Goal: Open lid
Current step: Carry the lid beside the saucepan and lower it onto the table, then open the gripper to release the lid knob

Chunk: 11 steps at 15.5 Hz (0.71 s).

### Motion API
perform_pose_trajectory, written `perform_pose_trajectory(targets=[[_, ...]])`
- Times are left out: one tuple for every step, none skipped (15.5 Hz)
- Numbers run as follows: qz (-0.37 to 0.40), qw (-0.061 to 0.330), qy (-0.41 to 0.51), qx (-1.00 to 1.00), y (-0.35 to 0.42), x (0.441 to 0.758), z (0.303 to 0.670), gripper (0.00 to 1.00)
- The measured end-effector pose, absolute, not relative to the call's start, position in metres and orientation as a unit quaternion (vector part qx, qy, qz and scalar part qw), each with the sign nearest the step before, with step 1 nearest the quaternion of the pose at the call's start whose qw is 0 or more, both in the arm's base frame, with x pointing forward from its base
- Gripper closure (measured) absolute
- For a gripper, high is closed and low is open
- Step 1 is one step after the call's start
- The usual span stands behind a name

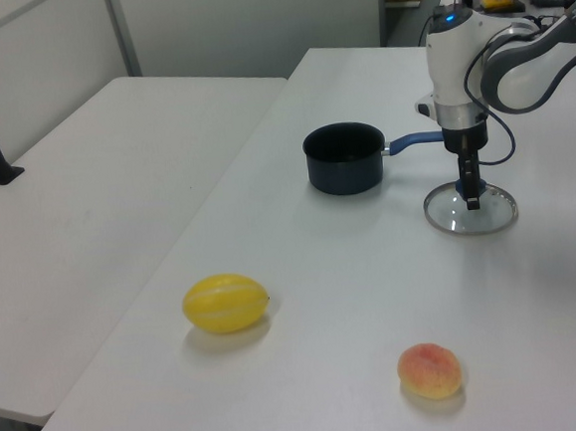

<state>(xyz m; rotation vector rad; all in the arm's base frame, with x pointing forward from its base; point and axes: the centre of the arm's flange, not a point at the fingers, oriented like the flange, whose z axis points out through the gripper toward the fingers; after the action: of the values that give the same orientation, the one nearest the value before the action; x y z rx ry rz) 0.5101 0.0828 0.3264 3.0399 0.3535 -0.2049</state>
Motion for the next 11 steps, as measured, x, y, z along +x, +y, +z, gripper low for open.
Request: perform_pose_trajectory(targets=[[-0.066, 0.037, 0.114, 0.991, 0.083, 0.510, 0.327, 0.14], [-0.065, 0.037, 0.112, 0.991, 0.083, 0.511, 0.328, 0.04], [-0.063, 0.037, 0.111, 0.991, 0.083, 0.512, 0.330, 0.00], [-0.064, 0.038, 0.110, 0.991, 0.084, 0.513, 0.333, 0.00], [-0.068, 0.039, 0.108, 0.991, 0.085, 0.515, 0.338, 0.00], [-0.071, 0.041, 0.106, 0.991, 0.087, 0.518, 0.346, 0.00], [-0.072, 0.042, 0.106, 0.991, 0.089, 0.522, 0.356, 0.00], [-0.071, 0.043, 0.106, 0.991, 0.093, 0.526, 0.370, 0.00], [-0.069, 0.043, 0.102, 0.991, 0.098, 0.531, 0.386, 0.00], [-0.066, 0.043, 0.094, 0.992, 0.102, 0.535, 0.404, 0.00], [-0.061, 0.041, 0.083, 0.994, 0.106, 0.539, 0.425, 0.00]])
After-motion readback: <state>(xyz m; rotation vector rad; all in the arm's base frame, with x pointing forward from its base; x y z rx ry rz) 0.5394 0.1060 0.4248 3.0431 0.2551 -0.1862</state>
